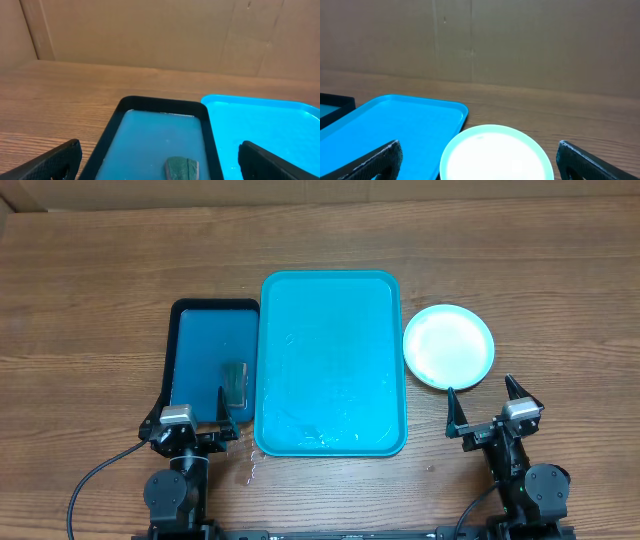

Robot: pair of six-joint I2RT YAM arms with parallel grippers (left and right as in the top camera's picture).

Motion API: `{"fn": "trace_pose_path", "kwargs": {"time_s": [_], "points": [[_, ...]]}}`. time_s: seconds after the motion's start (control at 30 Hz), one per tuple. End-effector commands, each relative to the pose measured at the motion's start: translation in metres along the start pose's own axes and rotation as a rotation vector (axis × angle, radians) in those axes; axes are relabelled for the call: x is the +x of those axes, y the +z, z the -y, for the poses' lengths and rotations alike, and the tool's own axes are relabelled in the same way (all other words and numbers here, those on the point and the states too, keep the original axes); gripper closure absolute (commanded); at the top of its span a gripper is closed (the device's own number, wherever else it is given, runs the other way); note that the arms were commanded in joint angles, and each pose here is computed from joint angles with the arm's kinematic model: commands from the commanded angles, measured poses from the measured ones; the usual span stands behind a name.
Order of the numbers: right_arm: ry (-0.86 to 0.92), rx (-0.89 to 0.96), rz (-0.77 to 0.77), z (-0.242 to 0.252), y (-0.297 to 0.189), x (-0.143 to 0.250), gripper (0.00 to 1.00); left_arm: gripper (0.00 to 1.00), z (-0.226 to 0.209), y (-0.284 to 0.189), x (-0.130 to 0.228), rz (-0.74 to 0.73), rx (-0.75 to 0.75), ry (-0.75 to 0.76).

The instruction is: Clean dirty plates on tray and stack at the side

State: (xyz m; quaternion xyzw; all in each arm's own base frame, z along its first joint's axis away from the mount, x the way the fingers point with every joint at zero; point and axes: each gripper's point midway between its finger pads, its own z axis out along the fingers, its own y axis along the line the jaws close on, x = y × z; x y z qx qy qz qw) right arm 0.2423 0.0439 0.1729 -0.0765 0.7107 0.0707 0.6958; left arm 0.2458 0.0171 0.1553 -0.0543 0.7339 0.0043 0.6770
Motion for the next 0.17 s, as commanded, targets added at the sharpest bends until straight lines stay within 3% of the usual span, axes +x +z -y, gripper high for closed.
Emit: {"fn": "trace_pose_path", "kwargs": {"time_s": [0.0,0.13], "points": [[-0.001,0.011,0.003,0.0020,0.0001,0.0020,0.00,0.00,0.0015,-0.0004,-0.0011,0.009,0.007,0.023],[-0.001,0.011,0.003,0.0020,0.0001,0.0020,0.00,0.00,0.0015,-0.0004,-0.0011,0.009,0.007,0.023]]}}
